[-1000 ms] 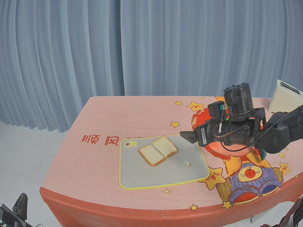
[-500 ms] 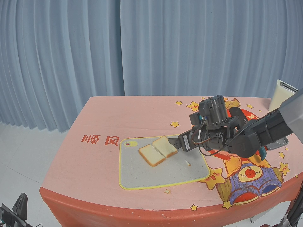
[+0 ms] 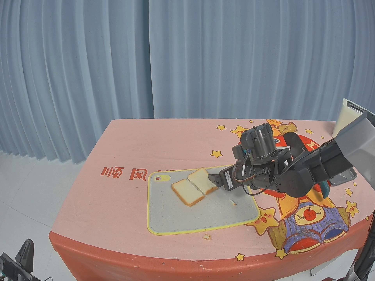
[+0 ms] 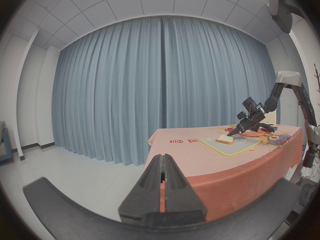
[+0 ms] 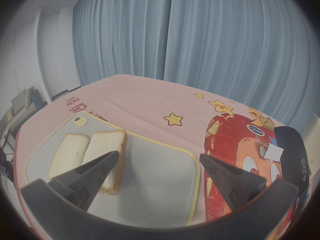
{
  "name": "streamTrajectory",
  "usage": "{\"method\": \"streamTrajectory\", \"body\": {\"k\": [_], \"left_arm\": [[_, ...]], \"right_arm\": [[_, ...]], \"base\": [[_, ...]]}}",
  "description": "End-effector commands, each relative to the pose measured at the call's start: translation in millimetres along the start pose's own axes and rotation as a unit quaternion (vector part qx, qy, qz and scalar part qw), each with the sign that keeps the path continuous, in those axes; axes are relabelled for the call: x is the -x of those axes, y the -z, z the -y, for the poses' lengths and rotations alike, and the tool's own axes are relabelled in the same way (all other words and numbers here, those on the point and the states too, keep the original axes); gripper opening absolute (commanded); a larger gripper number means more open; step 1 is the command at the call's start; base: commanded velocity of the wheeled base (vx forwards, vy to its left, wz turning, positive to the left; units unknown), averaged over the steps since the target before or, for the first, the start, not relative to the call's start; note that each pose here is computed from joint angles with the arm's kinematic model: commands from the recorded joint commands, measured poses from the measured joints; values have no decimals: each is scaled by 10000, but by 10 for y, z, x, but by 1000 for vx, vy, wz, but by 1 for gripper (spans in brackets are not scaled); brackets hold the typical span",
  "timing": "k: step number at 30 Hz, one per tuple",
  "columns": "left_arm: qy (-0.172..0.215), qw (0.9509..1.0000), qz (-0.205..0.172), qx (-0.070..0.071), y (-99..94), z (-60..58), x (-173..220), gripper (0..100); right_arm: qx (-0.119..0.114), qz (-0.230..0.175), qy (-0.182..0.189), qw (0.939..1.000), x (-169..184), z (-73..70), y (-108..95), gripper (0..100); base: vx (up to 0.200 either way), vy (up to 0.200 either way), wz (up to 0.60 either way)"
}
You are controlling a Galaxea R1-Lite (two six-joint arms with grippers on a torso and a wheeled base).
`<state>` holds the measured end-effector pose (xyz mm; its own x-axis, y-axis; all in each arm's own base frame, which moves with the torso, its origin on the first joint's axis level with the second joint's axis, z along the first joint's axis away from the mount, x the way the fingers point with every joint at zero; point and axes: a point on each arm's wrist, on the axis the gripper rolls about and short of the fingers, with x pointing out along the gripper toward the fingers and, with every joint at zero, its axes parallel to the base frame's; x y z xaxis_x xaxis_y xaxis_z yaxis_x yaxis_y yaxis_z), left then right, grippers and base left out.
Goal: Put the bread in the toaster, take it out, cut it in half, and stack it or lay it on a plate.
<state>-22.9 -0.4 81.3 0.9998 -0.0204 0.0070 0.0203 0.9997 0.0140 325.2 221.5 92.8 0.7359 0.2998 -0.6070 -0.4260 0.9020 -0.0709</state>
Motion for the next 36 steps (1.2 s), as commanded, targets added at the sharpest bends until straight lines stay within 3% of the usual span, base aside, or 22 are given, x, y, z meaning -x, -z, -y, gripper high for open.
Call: {"method": "streamTrajectory", "body": {"k": [1,17,36], "left_arm": [[-1,10000,-89,2,48,0,-13,0],[-1,10000,-89,2,48,0,-13,0],[-1,10000,-89,2,48,0,-13,0]], "right_arm": [[8,17,-25,10000,18,-20,-7,100],[7,127,-85,9999,108,-61,-56,100],[93,-217,68,9997,42,-68,139,100]], "base": [[0,0,0],[0,0,0],[0,0,0]]}}
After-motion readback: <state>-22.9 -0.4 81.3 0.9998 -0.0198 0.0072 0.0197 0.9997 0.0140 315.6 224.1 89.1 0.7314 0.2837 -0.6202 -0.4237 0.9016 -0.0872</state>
